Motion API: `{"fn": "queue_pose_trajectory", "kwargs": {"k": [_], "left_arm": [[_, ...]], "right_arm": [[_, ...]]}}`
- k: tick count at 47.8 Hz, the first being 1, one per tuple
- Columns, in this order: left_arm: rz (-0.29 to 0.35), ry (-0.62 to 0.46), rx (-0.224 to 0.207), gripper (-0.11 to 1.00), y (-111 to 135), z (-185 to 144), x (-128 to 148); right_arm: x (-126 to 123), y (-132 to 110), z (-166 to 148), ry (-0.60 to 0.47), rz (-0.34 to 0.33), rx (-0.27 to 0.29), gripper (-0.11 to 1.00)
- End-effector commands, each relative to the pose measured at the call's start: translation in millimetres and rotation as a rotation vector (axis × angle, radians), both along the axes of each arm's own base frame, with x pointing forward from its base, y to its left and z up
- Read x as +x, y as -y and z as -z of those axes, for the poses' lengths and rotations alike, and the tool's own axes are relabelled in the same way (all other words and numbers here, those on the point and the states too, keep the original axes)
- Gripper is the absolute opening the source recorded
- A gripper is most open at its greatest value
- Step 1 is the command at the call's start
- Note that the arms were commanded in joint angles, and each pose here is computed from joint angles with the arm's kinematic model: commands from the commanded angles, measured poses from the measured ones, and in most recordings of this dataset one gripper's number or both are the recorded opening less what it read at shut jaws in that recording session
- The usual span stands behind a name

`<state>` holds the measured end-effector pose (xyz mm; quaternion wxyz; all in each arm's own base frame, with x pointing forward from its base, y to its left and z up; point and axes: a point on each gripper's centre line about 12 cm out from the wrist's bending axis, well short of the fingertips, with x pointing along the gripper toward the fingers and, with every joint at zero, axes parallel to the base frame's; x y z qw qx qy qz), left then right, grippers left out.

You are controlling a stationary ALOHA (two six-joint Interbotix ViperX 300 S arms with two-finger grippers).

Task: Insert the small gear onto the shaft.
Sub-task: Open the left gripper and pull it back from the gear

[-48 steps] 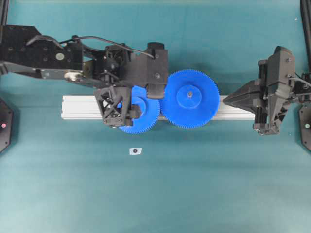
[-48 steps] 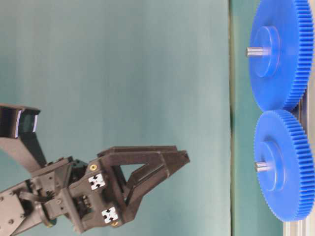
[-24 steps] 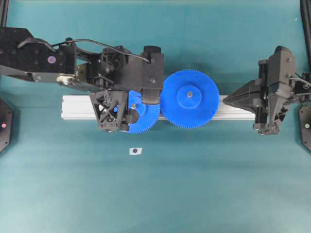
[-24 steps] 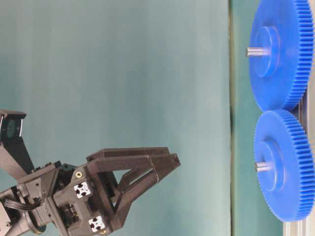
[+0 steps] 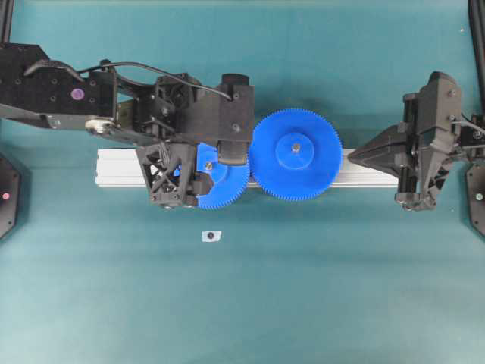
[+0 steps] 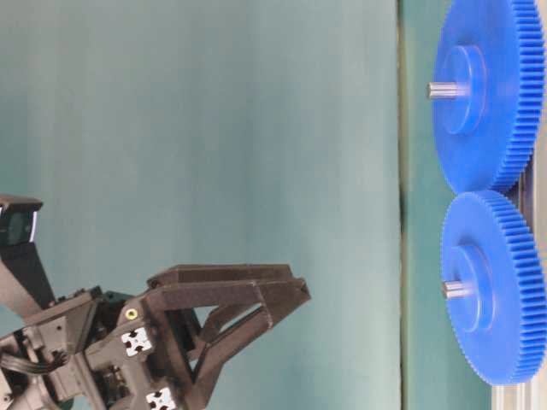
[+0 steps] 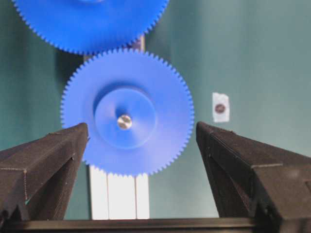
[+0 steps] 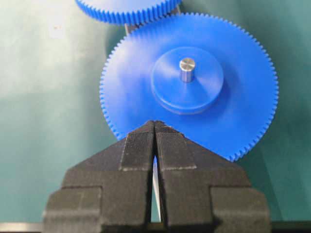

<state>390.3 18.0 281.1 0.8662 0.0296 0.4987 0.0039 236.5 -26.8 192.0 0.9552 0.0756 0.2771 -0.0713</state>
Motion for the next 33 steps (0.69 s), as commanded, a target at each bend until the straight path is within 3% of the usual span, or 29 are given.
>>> {"fn": "queue_pose_trajectory", "kwargs": {"k": [1, 33], "left_arm": [[0.004, 0.046, 0.005, 0.88, 1.1, -17.1, -3.8], [0.003, 0.027, 0.004, 0.88, 1.1, -14.0, -4.9]], "right_arm": [[1.8, 0.6, -4.6, 0.021, 0.007, 0.005, 0.04], [1.2, 0.5, -3.8, 0.016, 0.007, 0.007, 0.04]]}}
